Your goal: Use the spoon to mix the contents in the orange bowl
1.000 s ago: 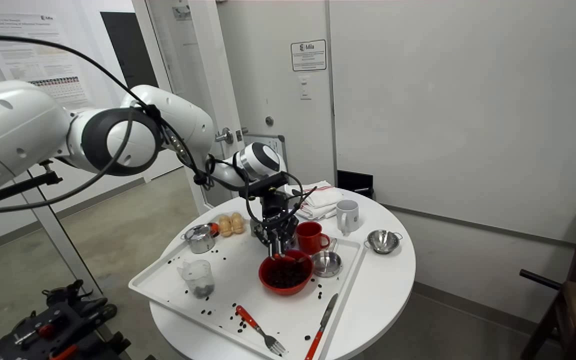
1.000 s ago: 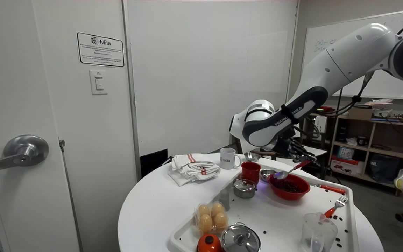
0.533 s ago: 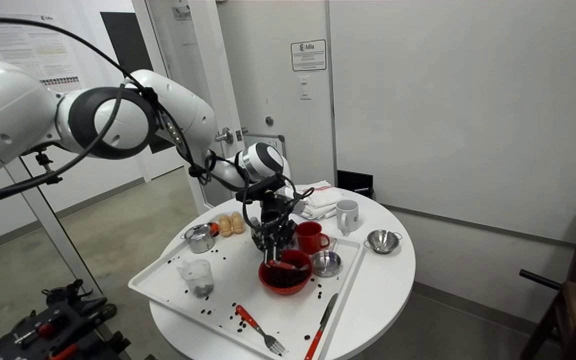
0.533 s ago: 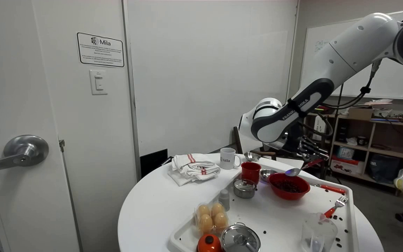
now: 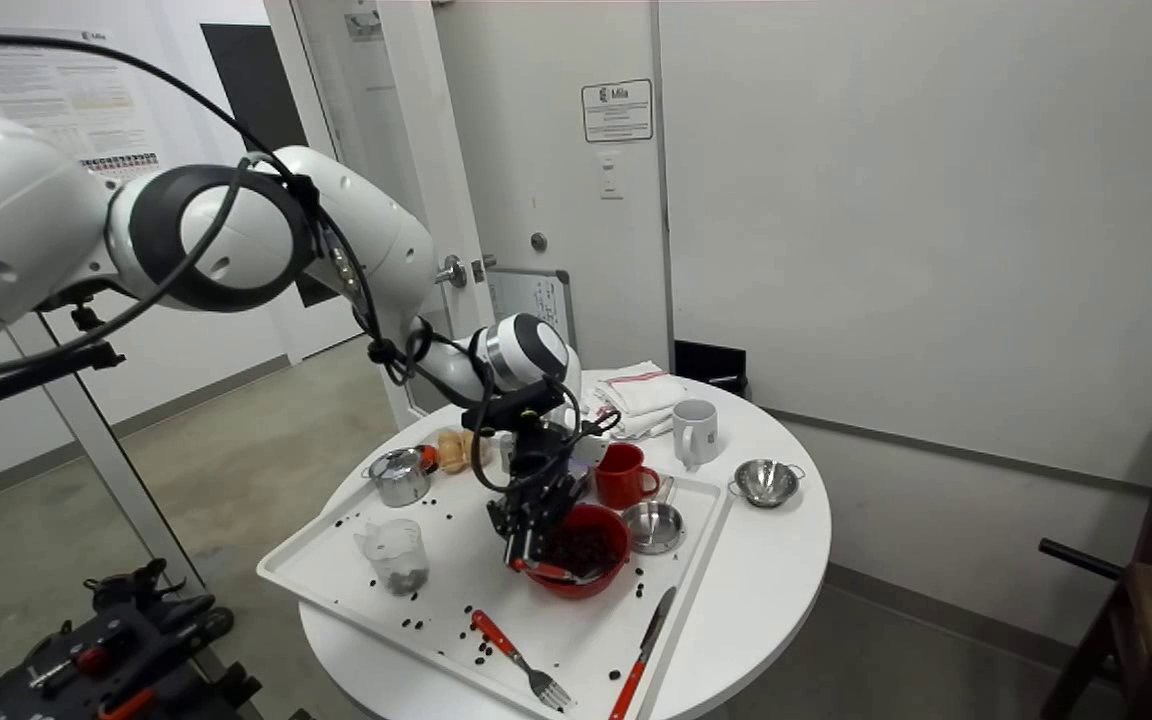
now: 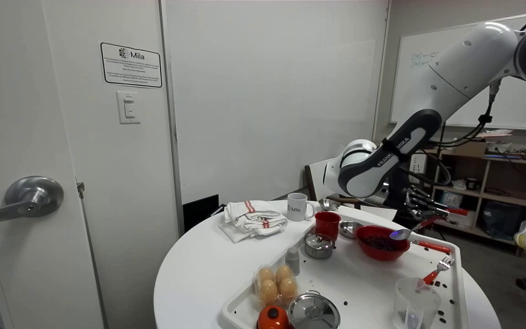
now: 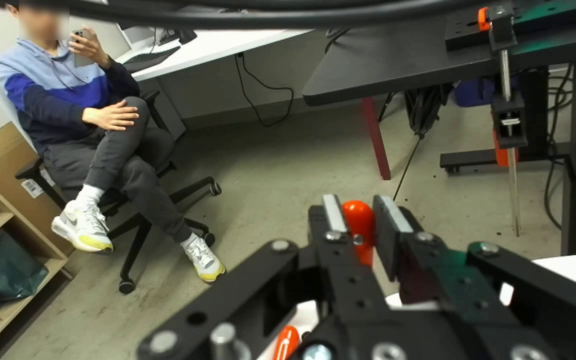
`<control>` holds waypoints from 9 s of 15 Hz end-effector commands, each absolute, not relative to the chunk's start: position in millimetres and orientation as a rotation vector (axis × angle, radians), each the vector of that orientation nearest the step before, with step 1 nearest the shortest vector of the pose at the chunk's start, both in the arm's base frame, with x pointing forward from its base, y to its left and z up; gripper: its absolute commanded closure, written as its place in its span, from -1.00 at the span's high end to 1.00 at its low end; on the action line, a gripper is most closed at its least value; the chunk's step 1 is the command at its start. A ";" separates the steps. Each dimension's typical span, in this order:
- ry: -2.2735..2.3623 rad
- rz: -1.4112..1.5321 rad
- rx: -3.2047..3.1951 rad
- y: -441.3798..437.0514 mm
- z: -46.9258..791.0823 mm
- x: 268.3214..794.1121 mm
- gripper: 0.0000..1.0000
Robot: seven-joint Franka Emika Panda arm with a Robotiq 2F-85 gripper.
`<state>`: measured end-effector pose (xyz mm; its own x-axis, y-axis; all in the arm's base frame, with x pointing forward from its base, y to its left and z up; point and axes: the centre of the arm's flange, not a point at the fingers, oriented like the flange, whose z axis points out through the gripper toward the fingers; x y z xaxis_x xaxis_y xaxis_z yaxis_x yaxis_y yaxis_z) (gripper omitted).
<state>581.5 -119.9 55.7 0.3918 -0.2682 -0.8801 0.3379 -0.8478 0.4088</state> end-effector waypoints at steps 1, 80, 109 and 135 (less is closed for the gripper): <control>0.048 -1.509 2.099 -113.2 62.4 564.6 -0.83; 0.398 -1.590 2.004 -108.9 -2.6 633.0 -0.83; 0.412 -1.433 2.029 -65.3 21.0 715.9 -0.83; 0.292 -1.727 2.031 -170.8 -2.5 621.8 -0.83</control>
